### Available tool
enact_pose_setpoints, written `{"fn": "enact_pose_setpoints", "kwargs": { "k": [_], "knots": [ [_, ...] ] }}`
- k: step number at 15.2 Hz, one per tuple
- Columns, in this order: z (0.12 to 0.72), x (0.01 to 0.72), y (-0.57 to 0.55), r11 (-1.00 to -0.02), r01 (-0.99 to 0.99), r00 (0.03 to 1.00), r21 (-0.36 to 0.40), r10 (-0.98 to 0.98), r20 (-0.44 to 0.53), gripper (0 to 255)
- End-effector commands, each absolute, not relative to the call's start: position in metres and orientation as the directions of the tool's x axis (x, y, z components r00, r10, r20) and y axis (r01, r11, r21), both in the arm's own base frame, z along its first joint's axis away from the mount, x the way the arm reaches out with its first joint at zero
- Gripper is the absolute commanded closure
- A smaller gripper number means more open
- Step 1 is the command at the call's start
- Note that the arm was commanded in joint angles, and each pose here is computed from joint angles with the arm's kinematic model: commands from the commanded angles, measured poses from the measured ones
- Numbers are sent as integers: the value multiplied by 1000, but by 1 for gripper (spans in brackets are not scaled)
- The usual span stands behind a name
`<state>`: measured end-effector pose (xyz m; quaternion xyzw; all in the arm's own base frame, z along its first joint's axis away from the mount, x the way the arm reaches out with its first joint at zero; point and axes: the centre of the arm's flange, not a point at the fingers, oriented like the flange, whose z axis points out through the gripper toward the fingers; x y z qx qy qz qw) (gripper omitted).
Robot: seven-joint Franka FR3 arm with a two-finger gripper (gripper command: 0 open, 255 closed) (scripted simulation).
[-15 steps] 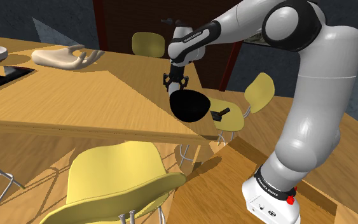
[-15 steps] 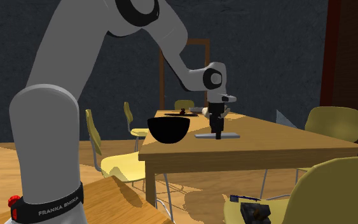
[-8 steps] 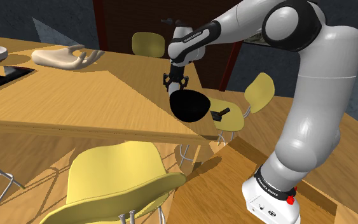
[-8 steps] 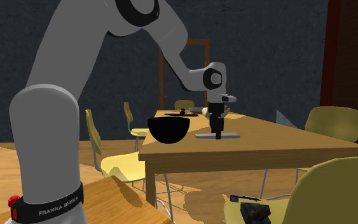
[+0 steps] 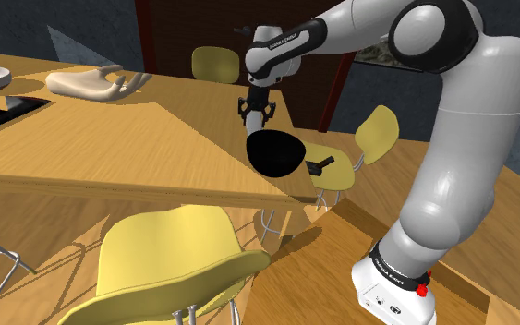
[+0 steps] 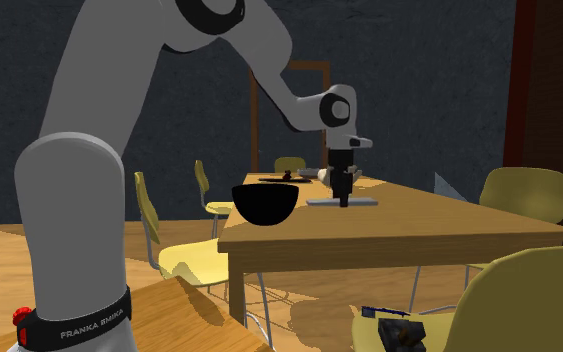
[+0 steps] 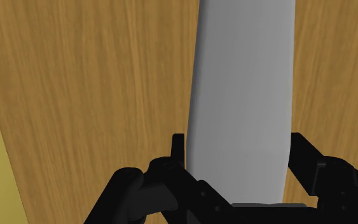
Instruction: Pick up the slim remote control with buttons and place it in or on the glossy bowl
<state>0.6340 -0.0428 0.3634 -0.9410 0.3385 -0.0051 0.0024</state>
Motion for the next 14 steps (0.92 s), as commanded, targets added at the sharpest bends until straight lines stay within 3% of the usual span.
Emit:
{"fn": "enact_pose_setpoints", "kwargs": {
  "k": [1, 14],
  "knots": [
    [375, 634, -42, -771, -637, 771, -8, -637, 8, 255],
    [444, 634, -42, -771, -637, 771, -8, -637, 8, 255]
  ]
}}
